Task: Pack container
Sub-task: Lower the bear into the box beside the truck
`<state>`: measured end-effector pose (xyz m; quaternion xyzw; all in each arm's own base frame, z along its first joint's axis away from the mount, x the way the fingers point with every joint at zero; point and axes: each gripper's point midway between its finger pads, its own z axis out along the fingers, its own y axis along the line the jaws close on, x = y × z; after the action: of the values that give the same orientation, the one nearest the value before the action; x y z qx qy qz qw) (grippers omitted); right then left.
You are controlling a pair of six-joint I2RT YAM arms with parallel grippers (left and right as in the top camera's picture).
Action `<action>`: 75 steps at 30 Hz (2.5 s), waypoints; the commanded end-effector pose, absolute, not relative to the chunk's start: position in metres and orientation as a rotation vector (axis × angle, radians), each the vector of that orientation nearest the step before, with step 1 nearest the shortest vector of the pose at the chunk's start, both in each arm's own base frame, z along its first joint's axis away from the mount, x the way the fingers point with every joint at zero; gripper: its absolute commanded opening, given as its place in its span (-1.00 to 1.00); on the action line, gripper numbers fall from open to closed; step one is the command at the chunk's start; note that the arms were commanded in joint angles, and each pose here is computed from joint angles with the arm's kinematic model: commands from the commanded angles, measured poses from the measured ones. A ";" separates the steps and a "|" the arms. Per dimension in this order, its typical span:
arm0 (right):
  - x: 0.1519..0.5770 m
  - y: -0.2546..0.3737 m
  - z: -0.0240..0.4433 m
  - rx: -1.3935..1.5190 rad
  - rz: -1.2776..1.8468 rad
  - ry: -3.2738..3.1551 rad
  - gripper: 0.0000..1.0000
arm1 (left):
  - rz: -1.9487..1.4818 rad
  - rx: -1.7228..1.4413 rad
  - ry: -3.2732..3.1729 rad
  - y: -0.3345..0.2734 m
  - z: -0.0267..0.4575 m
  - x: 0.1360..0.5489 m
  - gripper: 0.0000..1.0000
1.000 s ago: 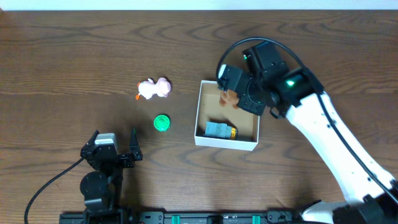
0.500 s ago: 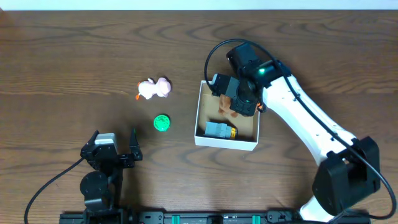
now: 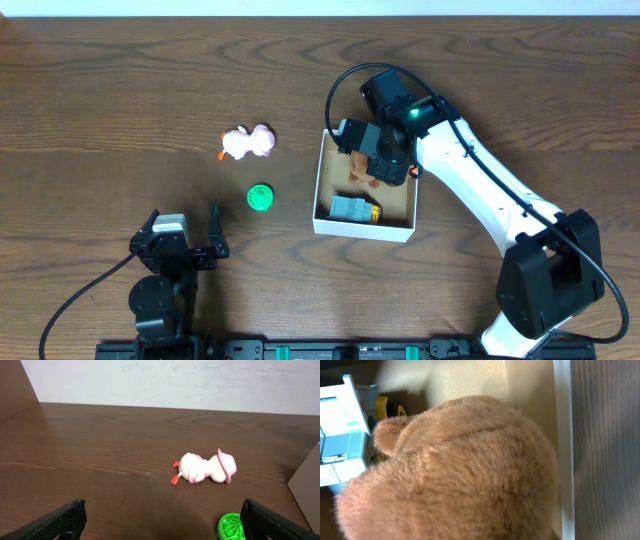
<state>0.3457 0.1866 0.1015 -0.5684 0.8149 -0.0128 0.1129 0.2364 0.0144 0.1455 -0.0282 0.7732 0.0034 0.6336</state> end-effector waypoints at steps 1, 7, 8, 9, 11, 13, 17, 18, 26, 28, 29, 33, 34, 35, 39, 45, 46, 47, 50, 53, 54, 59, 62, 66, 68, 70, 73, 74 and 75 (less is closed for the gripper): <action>0.348 0.182 0.098 -1.642 -0.047 2.415 -0.94 | 0.000 -0.069 1.811 0.013 0.132 0.235 0.96; 0.353 0.171 0.098 -1.591 -0.071 2.455 -0.95 | 0.000 -0.069 1.811 0.013 0.132 0.235 0.96; 0.354 0.169 0.098 -1.574 -0.070 2.465 -0.96 | 0.000 -0.070 1.811 0.014 0.132 0.235 0.96; 0.355 0.167 0.097 -1.568 -0.069 2.470 -0.97 | 0.000 -0.070 1.811 0.014 0.132 0.235 0.96; 0.356 0.165 0.097 -1.540 -0.068 2.486 -0.96 | 0.000 -0.070 1.811 0.014 0.132 0.235 0.96; 0.357 0.164 0.097 -1.534 -0.068 2.490 -0.96 | 0.000 -0.069 1.811 0.013 0.132 0.235 0.96; 0.356 0.164 0.097 -1.534 -0.064 2.490 -0.94 | 0.000 -0.070 1.811 0.014 0.132 0.235 0.96; 0.356 0.165 0.097 -1.533 -0.061 2.491 -0.86 | 0.000 -0.070 1.811 0.014 0.132 0.235 0.96; 0.354 0.164 0.097 -1.496 -0.055 2.521 -0.09 | 0.000 -0.070 1.811 0.014 0.132 0.235 0.96; 0.353 0.163 0.097 -1.499 -0.055 2.526 -0.07 | 0.000 -0.069 1.811 0.013 0.132 0.235 0.96; 0.353 0.163 0.097 -1.500 -0.055 2.527 -0.07 | 0.000 -0.069 1.811 0.013 0.132 0.235 0.96; 0.353 0.163 0.097 -1.500 -0.054 2.527 -0.05 | 0.000 -0.069 1.811 0.013 0.132 0.235 0.96; 0.353 0.163 0.097 -1.500 -0.054 2.528 -0.02 | 0.000 -0.070 1.811 0.014 0.132 0.235 0.96; 0.353 0.163 0.097 -1.500 -0.054 2.527 0.01 | 0.000 -0.069 1.811 0.013 0.132 0.235 0.96; 0.352 0.163 0.096 -1.503 -0.054 2.530 0.11 | 0.000 -0.069 1.811 0.013 0.132 0.235 0.96; 0.349 0.169 0.097 -1.517 -0.031 2.520 0.27 | 0.000 -0.070 1.811 0.014 0.132 0.235 0.96; 0.348 0.171 0.096 -1.519 -0.017 2.518 0.32 | 0.000 -0.069 1.811 0.013 0.132 0.235 0.96; 0.348 0.171 0.096 -1.520 -0.008 2.517 0.34 | 0.000 -0.070 1.811 0.014 0.132 0.235 0.96; 0.348 0.172 0.097 -1.519 -0.002 2.516 0.37 | 0.000 -0.070 1.811 0.014 0.132 0.235 0.96; 0.348 0.172 0.097 -1.519 -0.002 2.517 0.38 | 0.000 -0.069 1.811 0.013 0.132 0.235 0.96; 0.348 0.172 0.097 -1.519 -0.002 2.517 0.39 | 0.000 -0.070 1.811 0.014 0.132 0.235 0.96; 0.348 0.172 0.097 -1.519 -0.002 2.516 0.43 | 0.000 -0.069 1.811 0.013 0.132 0.235 0.96; 0.347 0.172 0.097 -1.520 -0.002 2.517 0.51 | 0.000 -0.069 1.811 0.013 0.132 0.235 0.96; 0.347 0.172 0.097 -1.520 -0.002 2.517 0.56 | 0.000 -0.070 1.811 0.014 0.132 0.235 0.96; 0.347 0.172 0.096 -1.520 -0.002 2.517 0.56 | 0.000 -0.070 1.811 0.014 0.132 0.235 0.96; 0.348 0.172 0.097 -1.509 -0.001 2.523 0.57 | 0.000 -0.070 1.811 0.014 0.132 0.235 0.96; 0.346 0.171 0.096 -1.512 0.000 2.528 0.56 | 0.000 -0.069 1.811 0.013 0.132 0.235 0.96; 0.346 0.171 0.096 -1.513 0.000 2.531 0.56 | 0.000 -0.070 1.811 0.014 0.132 0.235 0.96; 0.346 0.171 0.096 -1.511 0.001 2.531 0.55 | 0.000 -0.070 1.811 0.014 0.132 0.235 0.96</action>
<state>0.3491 0.1698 0.1005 -0.5149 0.8509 -0.0060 0.1039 0.2364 0.0144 0.1455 -0.0282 0.7732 0.0034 0.6336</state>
